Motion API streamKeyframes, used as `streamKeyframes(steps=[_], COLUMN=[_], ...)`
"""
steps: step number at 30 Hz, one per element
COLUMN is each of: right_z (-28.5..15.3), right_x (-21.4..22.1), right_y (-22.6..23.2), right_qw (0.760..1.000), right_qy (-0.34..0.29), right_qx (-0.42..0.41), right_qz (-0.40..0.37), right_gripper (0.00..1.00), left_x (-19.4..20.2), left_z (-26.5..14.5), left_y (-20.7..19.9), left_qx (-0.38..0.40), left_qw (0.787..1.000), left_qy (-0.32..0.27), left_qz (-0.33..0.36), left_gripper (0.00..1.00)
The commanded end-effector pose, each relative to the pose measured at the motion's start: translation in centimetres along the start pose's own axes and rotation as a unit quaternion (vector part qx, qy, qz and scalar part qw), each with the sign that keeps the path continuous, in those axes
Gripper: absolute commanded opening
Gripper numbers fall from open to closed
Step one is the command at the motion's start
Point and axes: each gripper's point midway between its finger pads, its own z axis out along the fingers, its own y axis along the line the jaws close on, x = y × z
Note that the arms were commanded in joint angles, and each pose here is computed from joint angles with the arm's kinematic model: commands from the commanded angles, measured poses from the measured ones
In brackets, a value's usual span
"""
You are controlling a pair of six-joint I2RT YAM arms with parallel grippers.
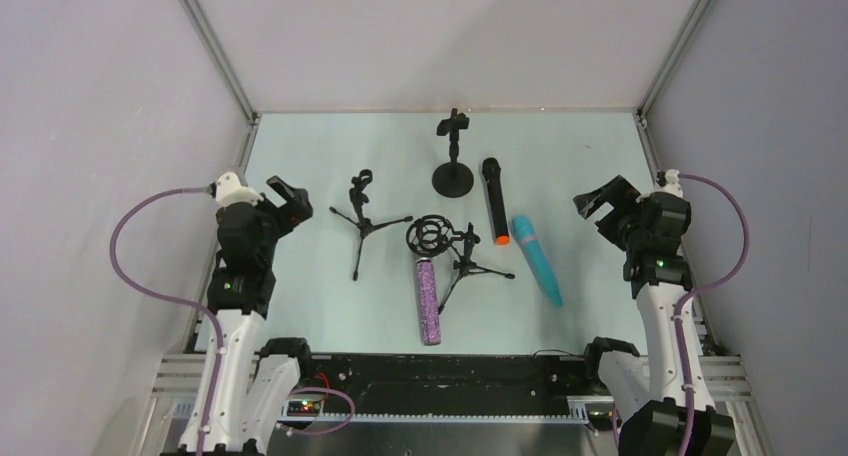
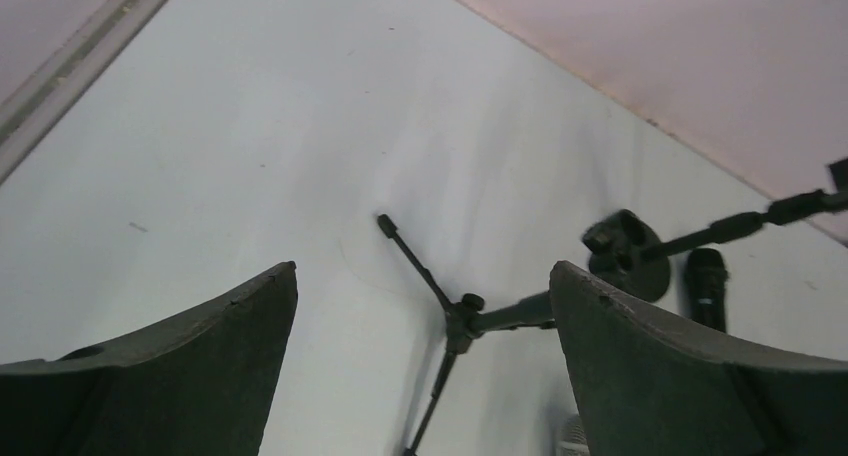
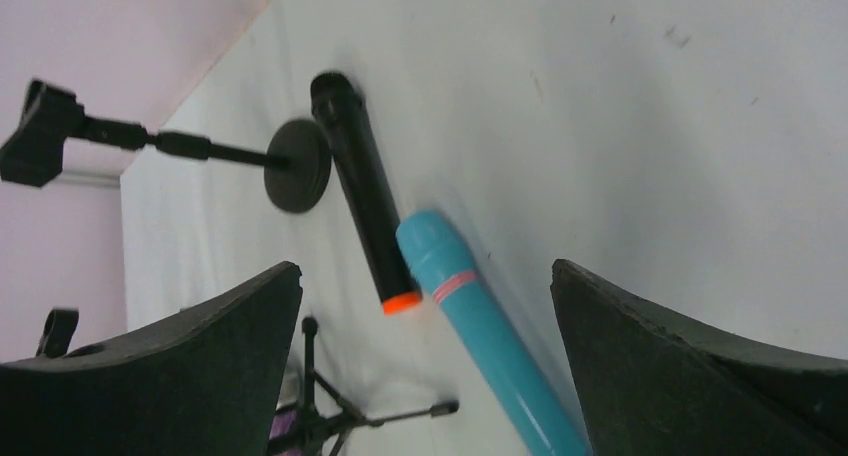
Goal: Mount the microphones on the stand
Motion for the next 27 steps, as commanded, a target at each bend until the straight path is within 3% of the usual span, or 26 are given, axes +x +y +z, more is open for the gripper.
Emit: streamKeyframes(steps=[1,9,15,27], right_z=[-0.5,-0.4,-1.9,-3.8], right_x=[2.6,5.2,6.7,8.9], right_y=[1.7,3.1,4.1,6.1], right_qw=[0.996,0.989,0.984,0.976], right_qy=[0.083,0.133,0.148,0.178], right_qx=[-0.035,-0.063,-0.078,-0.096], right_qz=[0.017,-0.017,-0.055,-0.085], right_gripper=[0.99,0.99,0.99,0.99], left_x=[0.5,0.9,2.5,7.3], left_z=[-1.2,-3.1,-3.5,-3.1], left_y=[-1.6,-3.2,-5.8,-4.9], left_qx=[0.051,0.107,0.176,0.18], left_qw=[0.998,0.993,0.982,0.972], left_qy=[0.008,0.007,0.065,0.138], left_qz=[-0.029,-0.045,-0.033,-0.052], left_gripper=[1.0,1.0,1.0,1.0])
